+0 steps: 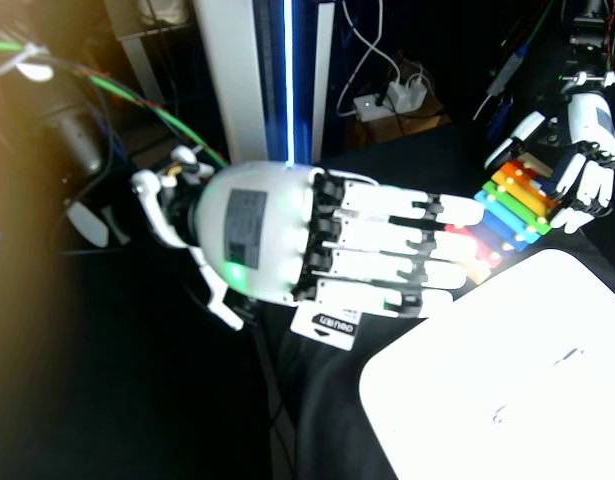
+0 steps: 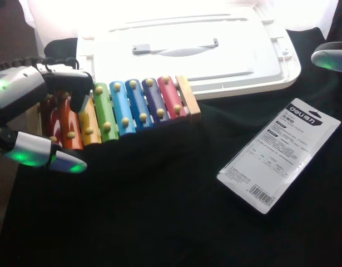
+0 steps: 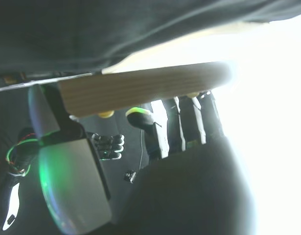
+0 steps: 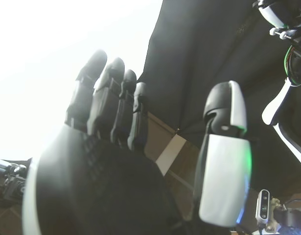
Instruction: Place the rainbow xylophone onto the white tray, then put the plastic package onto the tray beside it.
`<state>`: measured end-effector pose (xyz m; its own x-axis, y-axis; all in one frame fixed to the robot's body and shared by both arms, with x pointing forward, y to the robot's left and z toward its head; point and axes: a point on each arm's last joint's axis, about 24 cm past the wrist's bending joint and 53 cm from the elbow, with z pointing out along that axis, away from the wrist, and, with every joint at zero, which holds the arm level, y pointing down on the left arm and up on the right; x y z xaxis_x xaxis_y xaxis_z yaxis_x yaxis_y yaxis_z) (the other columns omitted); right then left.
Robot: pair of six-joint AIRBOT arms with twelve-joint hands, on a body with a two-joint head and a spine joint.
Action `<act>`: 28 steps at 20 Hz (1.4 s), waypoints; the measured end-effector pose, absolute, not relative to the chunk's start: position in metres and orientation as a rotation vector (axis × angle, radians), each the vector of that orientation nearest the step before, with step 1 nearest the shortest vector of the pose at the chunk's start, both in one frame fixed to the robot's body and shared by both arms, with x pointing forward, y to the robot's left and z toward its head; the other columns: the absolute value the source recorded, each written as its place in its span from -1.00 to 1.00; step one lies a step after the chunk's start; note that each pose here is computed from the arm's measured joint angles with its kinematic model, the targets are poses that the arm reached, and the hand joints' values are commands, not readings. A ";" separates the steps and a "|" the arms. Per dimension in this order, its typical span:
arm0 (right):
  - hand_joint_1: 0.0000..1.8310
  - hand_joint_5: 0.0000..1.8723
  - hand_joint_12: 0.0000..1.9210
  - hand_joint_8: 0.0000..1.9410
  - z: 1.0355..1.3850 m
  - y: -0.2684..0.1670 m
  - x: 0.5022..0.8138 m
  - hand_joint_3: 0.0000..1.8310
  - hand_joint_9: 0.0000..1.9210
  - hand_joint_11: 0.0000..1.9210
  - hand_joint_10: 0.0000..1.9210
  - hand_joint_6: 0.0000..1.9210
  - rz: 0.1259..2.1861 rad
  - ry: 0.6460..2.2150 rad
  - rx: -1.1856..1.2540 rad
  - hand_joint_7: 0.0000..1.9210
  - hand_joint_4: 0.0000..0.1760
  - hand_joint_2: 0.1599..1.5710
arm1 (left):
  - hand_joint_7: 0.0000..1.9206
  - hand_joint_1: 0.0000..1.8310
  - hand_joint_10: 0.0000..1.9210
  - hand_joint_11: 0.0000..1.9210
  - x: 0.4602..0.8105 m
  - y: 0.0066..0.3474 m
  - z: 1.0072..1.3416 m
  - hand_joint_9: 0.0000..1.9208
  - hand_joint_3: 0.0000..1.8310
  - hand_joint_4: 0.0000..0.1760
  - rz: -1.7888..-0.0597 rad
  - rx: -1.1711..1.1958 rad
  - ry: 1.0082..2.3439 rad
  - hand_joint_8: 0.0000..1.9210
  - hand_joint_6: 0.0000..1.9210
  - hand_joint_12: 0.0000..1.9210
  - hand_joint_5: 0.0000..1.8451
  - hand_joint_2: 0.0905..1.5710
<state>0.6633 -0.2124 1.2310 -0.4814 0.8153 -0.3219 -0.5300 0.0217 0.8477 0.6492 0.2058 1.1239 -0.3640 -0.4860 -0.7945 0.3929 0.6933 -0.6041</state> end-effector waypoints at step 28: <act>0.16 -0.53 -0.59 -1.00 1.228 -0.208 0.662 -0.99 -0.43 -0.55 -1.00 -1.00 1.678 1.264 0.337 -0.47 -0.79 0.08 | -0.20 0.86 0.79 0.04 0.764 0.197 1.146 -0.12 0.18 -0.85 -0.857 -0.231 1.656 1.00 1.00 1.00 -0.25 -0.32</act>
